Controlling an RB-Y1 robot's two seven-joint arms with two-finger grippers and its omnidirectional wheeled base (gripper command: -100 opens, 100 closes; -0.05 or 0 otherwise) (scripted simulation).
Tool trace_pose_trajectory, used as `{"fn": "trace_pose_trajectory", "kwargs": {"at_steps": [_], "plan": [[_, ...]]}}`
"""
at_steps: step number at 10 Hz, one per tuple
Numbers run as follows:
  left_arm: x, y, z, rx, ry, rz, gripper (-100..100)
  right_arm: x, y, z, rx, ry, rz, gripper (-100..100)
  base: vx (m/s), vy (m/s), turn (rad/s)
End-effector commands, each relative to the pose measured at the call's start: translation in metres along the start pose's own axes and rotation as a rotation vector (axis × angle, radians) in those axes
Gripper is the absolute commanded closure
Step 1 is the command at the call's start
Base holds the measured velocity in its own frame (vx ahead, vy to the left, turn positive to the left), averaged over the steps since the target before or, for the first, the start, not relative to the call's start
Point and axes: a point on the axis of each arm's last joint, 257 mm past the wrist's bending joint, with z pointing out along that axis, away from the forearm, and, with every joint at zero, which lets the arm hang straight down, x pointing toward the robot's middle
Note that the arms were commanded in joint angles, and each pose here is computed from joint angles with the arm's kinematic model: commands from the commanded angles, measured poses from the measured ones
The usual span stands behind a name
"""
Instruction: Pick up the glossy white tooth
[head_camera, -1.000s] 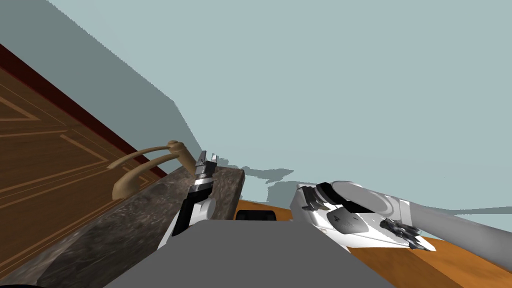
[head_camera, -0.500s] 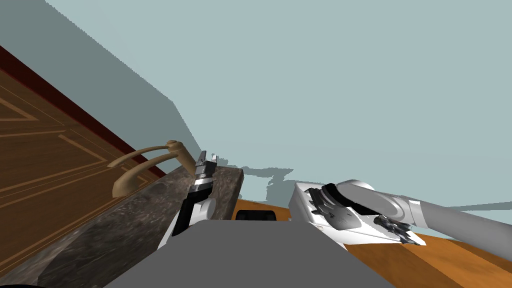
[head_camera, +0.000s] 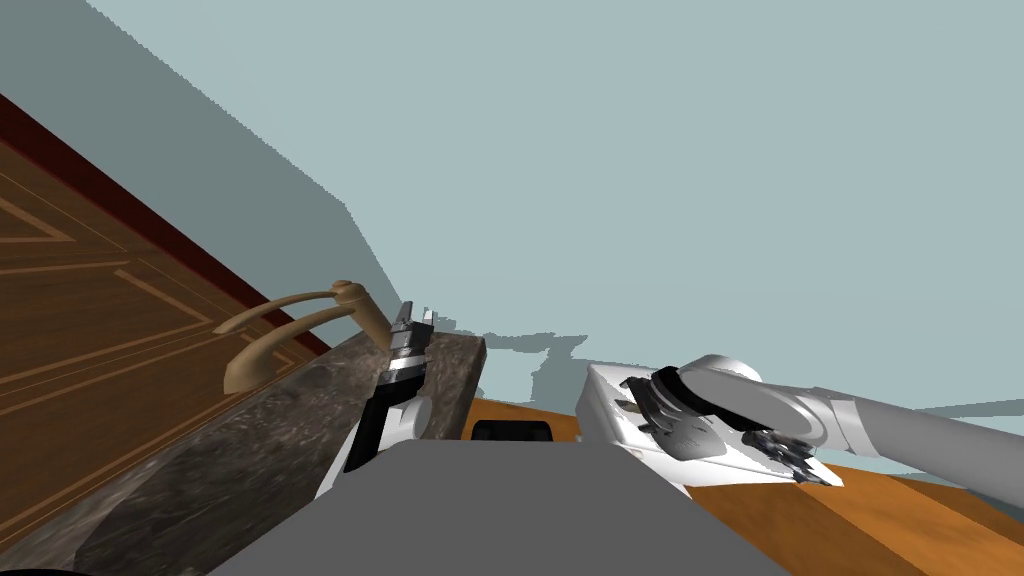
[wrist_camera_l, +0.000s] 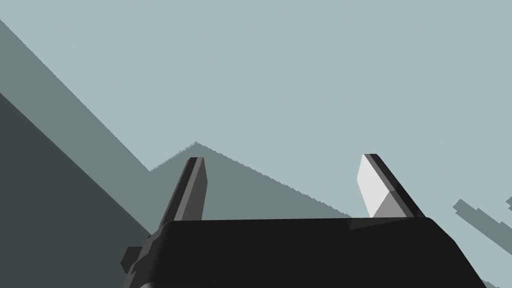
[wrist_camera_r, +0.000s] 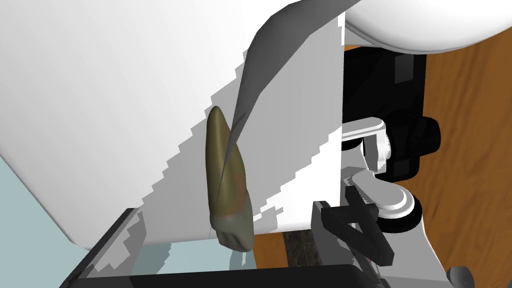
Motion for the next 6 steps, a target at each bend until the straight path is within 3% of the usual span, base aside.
{"fn": "trace_pose_trajectory", "kwargs": {"at_steps": [1,2,3,5,6], "plan": [[0.000,0.000,0.000,0.000,0.000,0.000,0,0.000,0.000,0.000,0.000,0.000,0.000,-100,0.000,0.000,0.000],[0.000,0.000,0.000,0.000,0.000,0.000,0,0.001,0.000,0.000,0.000,0.003,-0.001,0,0.000,0.000,0.000],[0.000,0.000,0.000,0.000,0.000,0.000,0,0.010,0.004,0.011,0.002,0.003,0.010,-100,0.005,0.017,0.081],[0.000,0.000,0.000,0.000,0.000,0.000,0,0.019,0.008,0.022,0.003,0.006,0.019,-100,0.011,0.034,0.058],[0.000,0.000,0.000,0.000,0.000,0.000,0,0.016,0.005,0.017,0.000,0.005,0.018,-100,0.006,0.022,0.008]]}}
